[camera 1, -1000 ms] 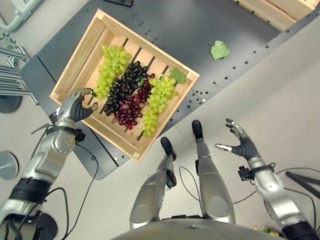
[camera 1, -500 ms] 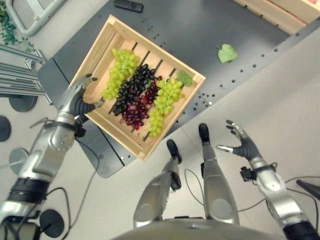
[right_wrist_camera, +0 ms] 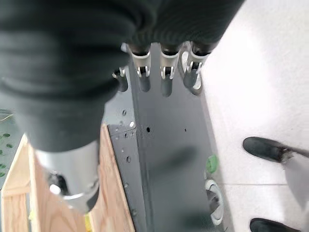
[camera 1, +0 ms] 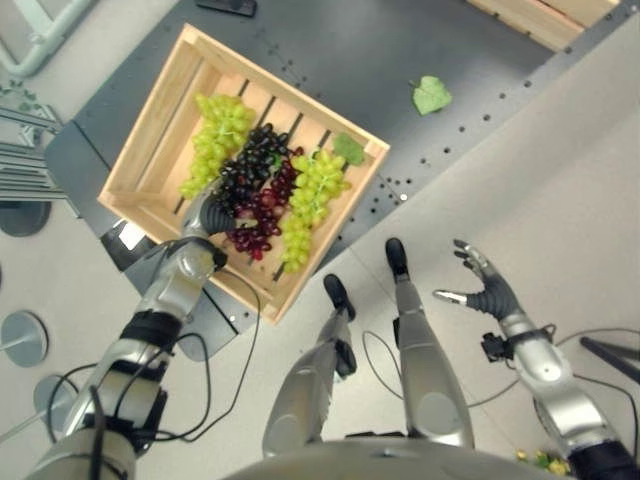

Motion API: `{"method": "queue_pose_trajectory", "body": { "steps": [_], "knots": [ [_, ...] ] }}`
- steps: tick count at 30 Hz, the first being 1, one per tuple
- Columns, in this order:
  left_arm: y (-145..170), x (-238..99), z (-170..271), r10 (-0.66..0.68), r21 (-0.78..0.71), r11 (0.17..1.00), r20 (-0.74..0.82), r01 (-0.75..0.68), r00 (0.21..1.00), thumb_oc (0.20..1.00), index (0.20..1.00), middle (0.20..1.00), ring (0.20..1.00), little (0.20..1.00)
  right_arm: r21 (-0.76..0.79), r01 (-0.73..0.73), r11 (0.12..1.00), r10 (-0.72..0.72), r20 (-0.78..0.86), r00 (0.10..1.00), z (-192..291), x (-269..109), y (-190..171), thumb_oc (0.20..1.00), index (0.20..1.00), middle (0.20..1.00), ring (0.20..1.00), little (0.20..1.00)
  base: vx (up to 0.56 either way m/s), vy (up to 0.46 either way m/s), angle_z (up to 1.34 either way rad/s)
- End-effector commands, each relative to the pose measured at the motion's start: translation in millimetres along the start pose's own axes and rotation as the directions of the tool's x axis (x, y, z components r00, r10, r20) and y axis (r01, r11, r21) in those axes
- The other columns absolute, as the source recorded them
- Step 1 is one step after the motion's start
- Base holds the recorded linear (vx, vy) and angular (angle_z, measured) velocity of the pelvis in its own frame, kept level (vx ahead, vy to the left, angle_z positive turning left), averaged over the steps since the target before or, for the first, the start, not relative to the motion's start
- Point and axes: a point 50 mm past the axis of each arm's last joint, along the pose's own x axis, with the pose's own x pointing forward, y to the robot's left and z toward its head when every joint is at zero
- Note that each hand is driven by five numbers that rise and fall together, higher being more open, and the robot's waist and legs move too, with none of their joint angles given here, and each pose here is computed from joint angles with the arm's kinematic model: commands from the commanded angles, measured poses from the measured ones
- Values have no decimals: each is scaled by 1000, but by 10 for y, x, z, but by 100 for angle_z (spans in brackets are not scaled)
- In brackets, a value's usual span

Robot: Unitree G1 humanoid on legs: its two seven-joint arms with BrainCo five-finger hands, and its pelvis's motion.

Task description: Pick up the fruits from the basket on one side to the basket on the other side

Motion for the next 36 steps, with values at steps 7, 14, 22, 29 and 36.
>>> {"method": "queue_pose_trajectory", "body": {
  "steps": [7,14,22,29,36],
  "knots": [
    [430,205,-302,120,191,978,-168,-88,978,1000,1000,1000,1000,1000,25,-21,999,19,87,996,147,-93,62,1000,1000,1000,1000,1000,9,6,-7],
    [825,284,-332,223,218,959,-200,-179,954,1000,1000,1000,1000,1000,27,-34,999,32,98,995,161,-94,74,1000,1000,1000,1000,1000,4,-2,-2],
    [1224,266,-248,362,131,929,-131,-346,923,1000,1000,1000,1000,1000,50,-33,998,28,95,995,141,-88,107,1000,1000,1000,1000,1000,0,0,0],
    [1350,164,-282,440,180,889,-81,-421,894,1000,1000,1000,1000,1000,56,-32,998,25,111,993,169,-51,105,1000,1000,1000,1000,1000,0,0,0],
    [1156,256,-335,374,294,901,-153,-319,915,1000,1000,1000,1000,1000,47,-46,998,40,128,991,199,-49,118,1000,1000,1000,1000,1000,0,0,0]
  ]
}}
